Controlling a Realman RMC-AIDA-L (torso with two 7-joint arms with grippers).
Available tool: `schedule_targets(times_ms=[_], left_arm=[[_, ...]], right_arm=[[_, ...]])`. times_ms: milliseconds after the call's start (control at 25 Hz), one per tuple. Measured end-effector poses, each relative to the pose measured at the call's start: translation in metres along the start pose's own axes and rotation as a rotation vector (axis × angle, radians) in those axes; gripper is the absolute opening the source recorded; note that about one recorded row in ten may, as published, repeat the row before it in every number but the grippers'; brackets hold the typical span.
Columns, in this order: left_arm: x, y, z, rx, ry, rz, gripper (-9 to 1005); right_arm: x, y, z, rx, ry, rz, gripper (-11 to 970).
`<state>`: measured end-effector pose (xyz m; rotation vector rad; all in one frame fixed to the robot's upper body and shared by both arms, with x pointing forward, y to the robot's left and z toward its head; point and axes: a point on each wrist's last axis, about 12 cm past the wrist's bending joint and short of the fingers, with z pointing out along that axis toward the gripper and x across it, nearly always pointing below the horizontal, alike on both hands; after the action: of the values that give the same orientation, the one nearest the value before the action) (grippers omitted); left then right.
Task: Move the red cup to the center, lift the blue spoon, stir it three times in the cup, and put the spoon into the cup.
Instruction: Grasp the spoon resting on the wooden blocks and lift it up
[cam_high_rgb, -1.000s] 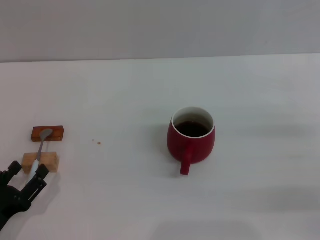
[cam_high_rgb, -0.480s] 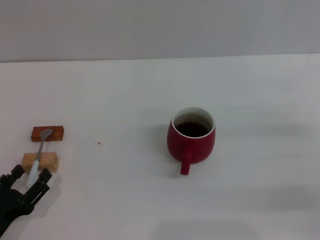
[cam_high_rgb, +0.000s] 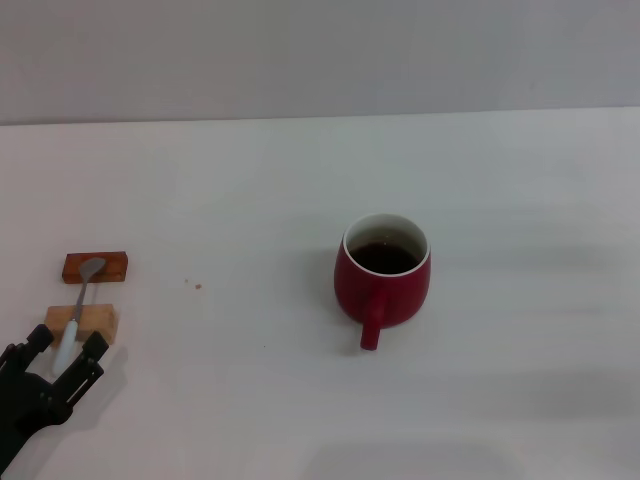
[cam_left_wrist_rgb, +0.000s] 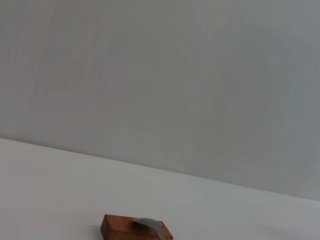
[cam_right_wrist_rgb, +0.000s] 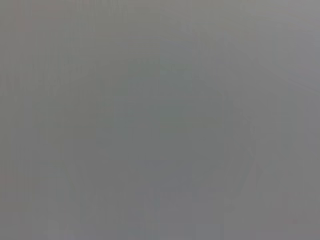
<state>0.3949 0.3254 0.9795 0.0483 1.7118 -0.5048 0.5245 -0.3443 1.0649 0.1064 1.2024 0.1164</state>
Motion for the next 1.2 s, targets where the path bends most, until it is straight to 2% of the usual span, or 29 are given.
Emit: schedule_targets(times_ms=[1200], left_arm=[[0.0041,0.0021,0.0013,-0.024,0.033,-0.001,809]], right_arm=[[0.0011,0.0010,0.0054,-0.001,0.010,-0.001,468]])
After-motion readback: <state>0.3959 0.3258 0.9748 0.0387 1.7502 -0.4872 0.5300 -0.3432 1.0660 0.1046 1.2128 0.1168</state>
